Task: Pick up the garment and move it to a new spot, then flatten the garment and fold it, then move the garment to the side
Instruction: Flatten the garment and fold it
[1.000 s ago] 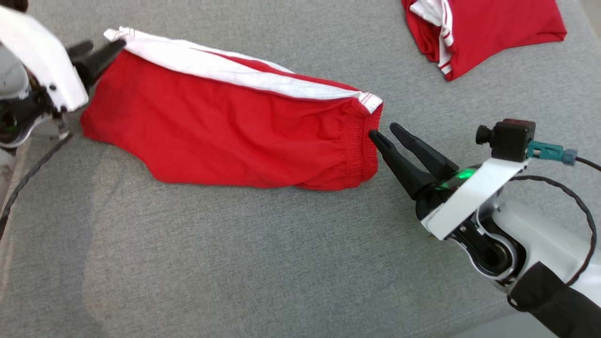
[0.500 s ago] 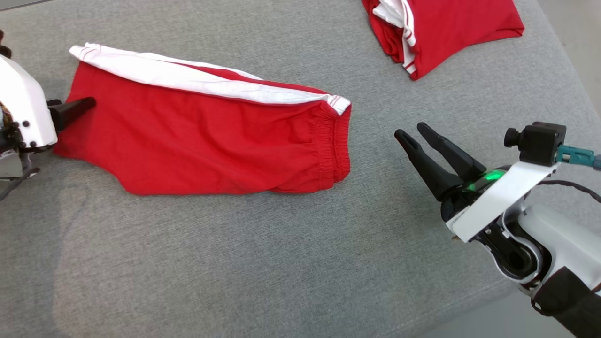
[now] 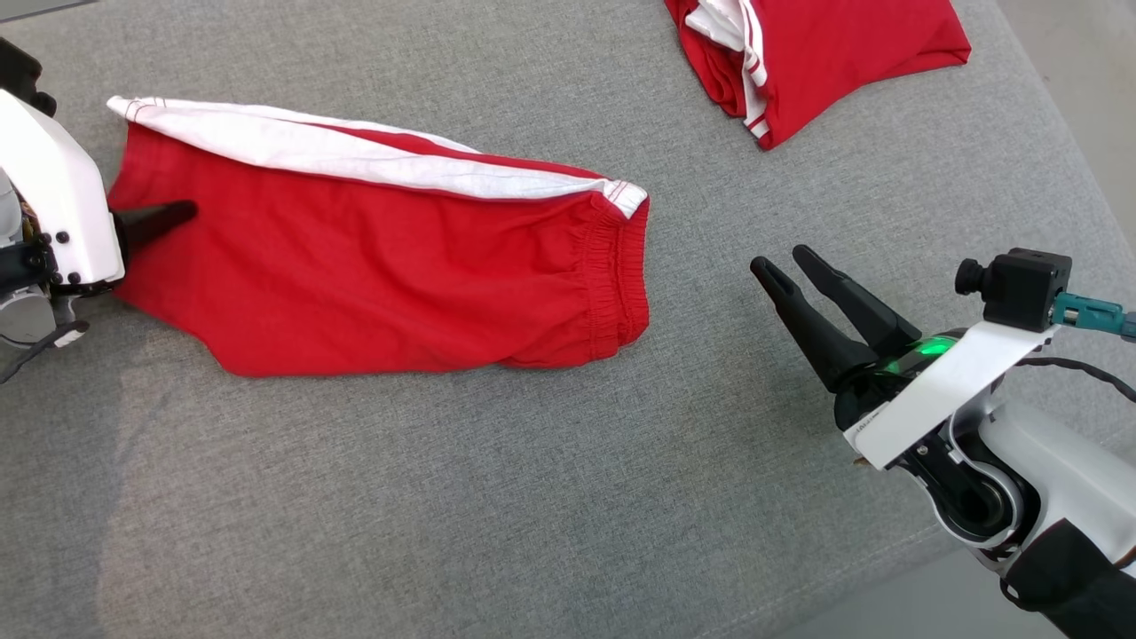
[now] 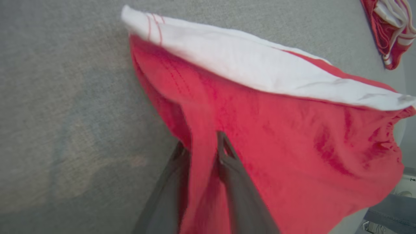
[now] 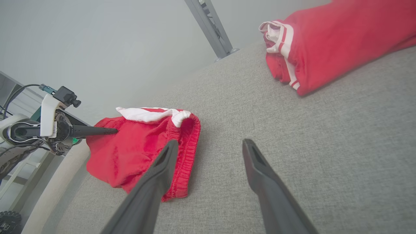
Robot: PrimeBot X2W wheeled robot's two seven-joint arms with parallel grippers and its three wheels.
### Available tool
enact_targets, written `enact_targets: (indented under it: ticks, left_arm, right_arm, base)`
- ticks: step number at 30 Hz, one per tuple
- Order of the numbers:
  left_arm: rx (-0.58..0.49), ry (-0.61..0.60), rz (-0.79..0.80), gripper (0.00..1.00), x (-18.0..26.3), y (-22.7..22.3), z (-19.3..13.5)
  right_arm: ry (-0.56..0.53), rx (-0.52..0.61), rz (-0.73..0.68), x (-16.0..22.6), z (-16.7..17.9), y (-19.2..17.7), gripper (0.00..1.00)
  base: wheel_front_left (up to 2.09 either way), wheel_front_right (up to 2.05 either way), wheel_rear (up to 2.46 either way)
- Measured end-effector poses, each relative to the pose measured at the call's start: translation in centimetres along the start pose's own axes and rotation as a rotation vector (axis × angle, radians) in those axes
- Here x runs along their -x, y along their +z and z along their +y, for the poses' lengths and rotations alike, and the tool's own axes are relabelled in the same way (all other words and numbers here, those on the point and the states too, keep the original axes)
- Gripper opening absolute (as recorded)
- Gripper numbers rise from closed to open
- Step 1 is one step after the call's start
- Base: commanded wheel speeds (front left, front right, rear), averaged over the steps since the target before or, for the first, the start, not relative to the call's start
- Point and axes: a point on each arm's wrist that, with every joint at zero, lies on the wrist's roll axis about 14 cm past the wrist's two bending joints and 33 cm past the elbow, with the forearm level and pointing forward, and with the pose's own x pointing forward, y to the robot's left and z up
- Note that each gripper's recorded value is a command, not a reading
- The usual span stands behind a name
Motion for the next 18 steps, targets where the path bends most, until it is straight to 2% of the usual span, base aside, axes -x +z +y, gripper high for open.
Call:
enact_targets:
  ticks: [5, 11, 18]
  left_arm:
    - [-0.006, 0.012, -0.034, 0.0, 0.8, 0.4, -0.2]
    - [-0.014, 0.02, -0.023, 0.0, 2.4, -1.5, -0.6]
    - [0.035, 0.042, -0.034, 0.0, 5.3, -4.4, -0.6]
  right_arm:
    - [0.012, 0.005, -0.007, -0.1, 0.5, 0.3, 1.0]
    - [0.038, 0.01, 0.006, 0.1, 1.5, 0.0, 1.0]
    - [0.089, 0.017, 0.012, 0.5, 3.5, 0.0, 1.0]
  base:
    - [0.0, 0.0, 0.0]
    - [0.0, 0.0, 0.0]
    - [0.0, 0.0, 0.0]
